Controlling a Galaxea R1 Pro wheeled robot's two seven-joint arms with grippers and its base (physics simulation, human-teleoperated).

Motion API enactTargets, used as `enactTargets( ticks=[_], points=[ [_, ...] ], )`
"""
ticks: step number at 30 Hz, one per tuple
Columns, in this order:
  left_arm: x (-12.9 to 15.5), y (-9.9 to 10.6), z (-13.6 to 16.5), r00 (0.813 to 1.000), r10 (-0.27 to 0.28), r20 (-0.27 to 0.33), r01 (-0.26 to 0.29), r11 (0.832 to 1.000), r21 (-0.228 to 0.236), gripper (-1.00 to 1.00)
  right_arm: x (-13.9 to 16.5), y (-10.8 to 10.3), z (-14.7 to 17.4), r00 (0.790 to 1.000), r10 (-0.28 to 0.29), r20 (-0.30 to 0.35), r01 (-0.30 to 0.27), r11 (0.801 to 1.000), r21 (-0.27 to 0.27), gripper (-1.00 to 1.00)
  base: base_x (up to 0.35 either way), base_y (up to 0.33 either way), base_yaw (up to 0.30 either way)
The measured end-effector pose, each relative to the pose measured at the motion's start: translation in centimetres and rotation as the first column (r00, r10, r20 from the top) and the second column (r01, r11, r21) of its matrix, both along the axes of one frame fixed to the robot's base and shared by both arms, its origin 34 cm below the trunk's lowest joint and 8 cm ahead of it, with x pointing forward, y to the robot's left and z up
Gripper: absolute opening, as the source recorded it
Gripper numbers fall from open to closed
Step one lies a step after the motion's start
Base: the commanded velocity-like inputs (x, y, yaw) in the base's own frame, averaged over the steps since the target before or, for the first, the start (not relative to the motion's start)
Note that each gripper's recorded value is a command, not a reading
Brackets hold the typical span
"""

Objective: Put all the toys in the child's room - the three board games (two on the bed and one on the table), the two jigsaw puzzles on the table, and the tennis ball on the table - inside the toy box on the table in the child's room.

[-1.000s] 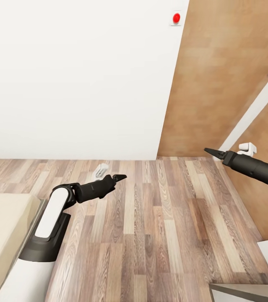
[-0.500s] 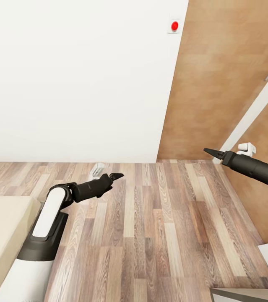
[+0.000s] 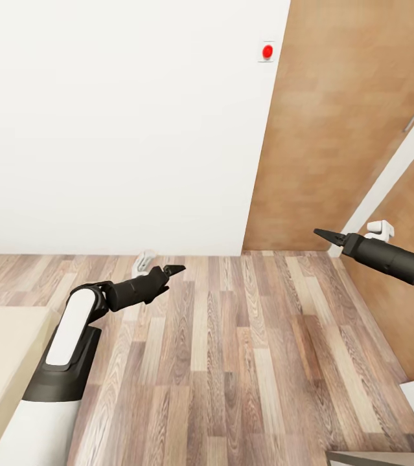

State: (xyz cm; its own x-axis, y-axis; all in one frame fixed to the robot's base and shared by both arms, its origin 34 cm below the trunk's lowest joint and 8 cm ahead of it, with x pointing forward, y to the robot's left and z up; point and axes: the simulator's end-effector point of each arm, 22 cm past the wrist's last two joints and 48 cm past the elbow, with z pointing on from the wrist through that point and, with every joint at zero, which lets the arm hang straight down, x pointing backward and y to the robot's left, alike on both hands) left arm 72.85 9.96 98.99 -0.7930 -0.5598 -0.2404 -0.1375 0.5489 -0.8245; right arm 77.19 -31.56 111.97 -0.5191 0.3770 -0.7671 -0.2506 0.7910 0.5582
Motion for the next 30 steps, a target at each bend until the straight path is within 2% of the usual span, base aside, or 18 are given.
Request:
enactTargets(
  ticks=[12,20,24,30],
  points=[
    [0.1,0.2,1.0,1.0,0.006,0.015,-0.006,1.0,0.001,1.0,-0.2,0.1,1.2,1.0,0.002,0.019,-0.002,1.0,0.001,1.0,0.0,0.0,0.0],
    [-0.2,0.4,0.3,1.0,0.01,-0.012,-0.01,1.0,0.007,1.0,-0.4,0.2,2.0,1.0,0.004,0.03,-0.004,1.0,0.001,1.0,0.0,0.0,0.0],
    [-0.2,0.5,0.1,1.0,0.01,-0.021,-0.01,1.0,0.013,1.0,-0.6,0.9,2.1,0.999,0.019,0.029,-0.019,1.0,-0.003,1.0,0.0,0.0,0.0],
    [-0.1,0.9,-0.1,1.0,0.015,-0.019,-0.014,0.999,0.048,1.0,-0.9,2.2,2.2,0.998,0.051,0.026,-0.05,0.999,-0.015,1.0,0.0,0.0,0.0]
  ],
)
